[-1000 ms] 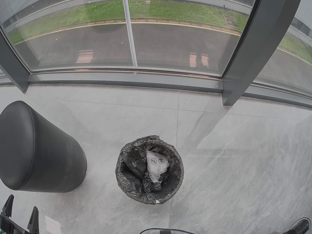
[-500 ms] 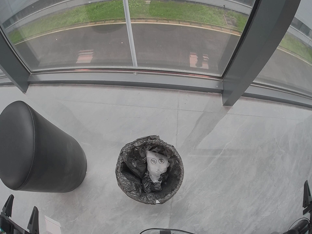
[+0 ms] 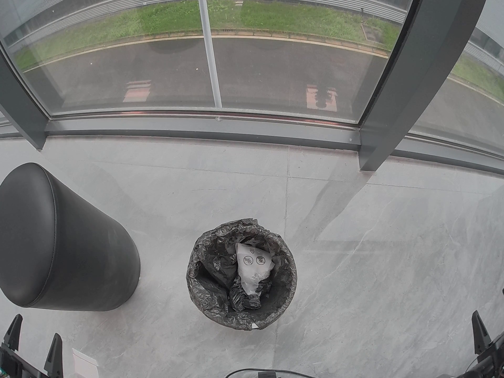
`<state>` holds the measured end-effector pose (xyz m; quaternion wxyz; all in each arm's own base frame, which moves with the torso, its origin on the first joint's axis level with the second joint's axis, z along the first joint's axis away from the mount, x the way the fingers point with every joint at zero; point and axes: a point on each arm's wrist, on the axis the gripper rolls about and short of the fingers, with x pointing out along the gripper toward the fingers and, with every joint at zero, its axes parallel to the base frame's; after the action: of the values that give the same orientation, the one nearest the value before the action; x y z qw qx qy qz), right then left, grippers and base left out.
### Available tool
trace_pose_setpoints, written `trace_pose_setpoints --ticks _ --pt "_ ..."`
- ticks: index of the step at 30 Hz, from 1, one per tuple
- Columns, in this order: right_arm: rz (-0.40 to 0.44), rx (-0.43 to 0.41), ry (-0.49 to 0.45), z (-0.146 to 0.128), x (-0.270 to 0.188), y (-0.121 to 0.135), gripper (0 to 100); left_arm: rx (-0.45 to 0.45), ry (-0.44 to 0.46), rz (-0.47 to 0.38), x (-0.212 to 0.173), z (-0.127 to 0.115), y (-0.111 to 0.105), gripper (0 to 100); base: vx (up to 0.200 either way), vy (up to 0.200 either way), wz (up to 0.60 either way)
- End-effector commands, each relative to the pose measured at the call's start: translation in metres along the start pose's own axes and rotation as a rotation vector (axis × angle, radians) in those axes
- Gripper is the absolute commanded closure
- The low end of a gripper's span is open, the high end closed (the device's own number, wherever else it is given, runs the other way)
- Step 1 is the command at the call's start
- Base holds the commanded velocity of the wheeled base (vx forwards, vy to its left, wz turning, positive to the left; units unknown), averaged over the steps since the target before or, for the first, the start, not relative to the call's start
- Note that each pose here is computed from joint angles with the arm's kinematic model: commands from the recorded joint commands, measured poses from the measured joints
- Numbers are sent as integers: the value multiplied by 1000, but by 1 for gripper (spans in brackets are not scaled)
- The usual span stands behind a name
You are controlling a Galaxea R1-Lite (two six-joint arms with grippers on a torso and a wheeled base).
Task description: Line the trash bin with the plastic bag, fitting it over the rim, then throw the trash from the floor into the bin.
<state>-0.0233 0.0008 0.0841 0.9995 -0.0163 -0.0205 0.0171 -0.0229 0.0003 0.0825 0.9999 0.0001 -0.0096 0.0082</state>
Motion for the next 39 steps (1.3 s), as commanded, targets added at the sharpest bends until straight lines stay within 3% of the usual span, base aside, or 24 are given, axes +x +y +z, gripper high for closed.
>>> trace_pose_setpoints --ticks 1,10,15,19,39 --pt "-3 -17 -1 -2 -1 0 0 0 1 0 0 -5 0 0 0 0 0" --pt "-89 -16 3 -2 -1 -2 0 0 1 0 0 -5 0 0 0 0 0" --pt "-67 -3 1 -4 0 -1 0 1 1 0 0 -5 0 0 0 0 0" --pt "1 18 39 -8 0 0 0 1 1 0 0 -5 0 0 0 0 0" --pt "11 17 43 -8 0 0 0 1 1 0 0 -5 0 0 0 0 0"
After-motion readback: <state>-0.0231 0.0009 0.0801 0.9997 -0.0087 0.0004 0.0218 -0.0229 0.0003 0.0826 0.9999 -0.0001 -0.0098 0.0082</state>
